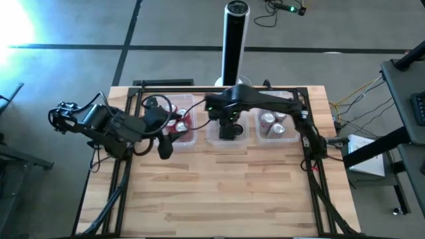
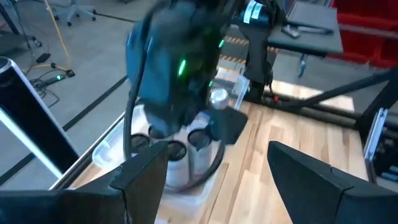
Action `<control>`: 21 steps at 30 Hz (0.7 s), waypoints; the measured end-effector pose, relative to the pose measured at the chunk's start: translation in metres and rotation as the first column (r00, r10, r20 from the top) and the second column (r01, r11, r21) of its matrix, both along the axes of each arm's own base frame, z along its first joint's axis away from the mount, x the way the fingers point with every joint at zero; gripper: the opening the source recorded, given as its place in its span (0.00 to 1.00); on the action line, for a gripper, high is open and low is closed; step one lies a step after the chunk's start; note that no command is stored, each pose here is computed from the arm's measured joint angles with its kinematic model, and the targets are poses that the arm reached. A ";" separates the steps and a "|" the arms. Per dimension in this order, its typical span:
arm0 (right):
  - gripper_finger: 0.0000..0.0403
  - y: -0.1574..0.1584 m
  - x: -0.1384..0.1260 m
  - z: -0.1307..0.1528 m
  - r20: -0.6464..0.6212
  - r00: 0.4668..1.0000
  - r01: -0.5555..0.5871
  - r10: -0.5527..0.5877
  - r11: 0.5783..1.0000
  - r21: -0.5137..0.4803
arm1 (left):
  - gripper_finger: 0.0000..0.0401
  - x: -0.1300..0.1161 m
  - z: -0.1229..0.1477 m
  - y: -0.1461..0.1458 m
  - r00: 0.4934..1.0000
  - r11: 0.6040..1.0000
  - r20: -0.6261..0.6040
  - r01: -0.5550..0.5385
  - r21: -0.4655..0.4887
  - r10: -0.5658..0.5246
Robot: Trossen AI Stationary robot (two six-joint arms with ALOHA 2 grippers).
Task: Sort soda cans
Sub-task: Put the white-pink soda can into the middle transparent bin, then return to Home Position
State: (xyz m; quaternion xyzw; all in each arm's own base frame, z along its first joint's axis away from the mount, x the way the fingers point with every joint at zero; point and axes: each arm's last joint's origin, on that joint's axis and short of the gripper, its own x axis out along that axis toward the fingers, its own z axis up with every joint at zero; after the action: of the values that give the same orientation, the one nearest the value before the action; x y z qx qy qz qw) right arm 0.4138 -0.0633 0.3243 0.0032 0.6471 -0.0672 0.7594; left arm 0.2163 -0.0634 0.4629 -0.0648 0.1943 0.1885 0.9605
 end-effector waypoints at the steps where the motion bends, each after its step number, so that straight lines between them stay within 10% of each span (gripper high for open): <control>1: 0.87 0.002 -0.006 0.013 0.039 0.999 0.007 -0.006 1.000 -0.003 | 0.65 0.001 0.001 0.000 1.000 1.000 0.009 0.000 -0.003 0.000; 7: 0.83 0.014 -0.048 0.085 0.301 0.953 -0.015 0.030 0.999 -0.051 | 0.65 0.004 0.001 -0.001 0.999 0.994 -0.026 0.046 0.100 -0.044; 12: 0.75 0.024 -0.079 0.138 0.578 0.808 -0.047 0.113 0.991 -0.128 | 0.65 -0.005 -0.008 0.000 0.971 0.949 -0.205 0.177 0.260 -0.125; 21: 0.49 0.046 -0.120 0.140 0.750 0.649 -0.054 0.128 0.991 -0.123 | 0.65 -0.028 -0.027 0.015 0.975 0.960 -0.167 0.178 0.215 -0.144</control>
State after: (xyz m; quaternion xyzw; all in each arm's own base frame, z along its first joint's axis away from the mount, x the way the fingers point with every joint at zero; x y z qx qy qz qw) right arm 0.2934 -0.0173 0.4641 -0.0356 0.2682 -0.0502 0.9614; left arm 0.1885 -0.0486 0.4358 0.0766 0.2473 0.1349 0.9564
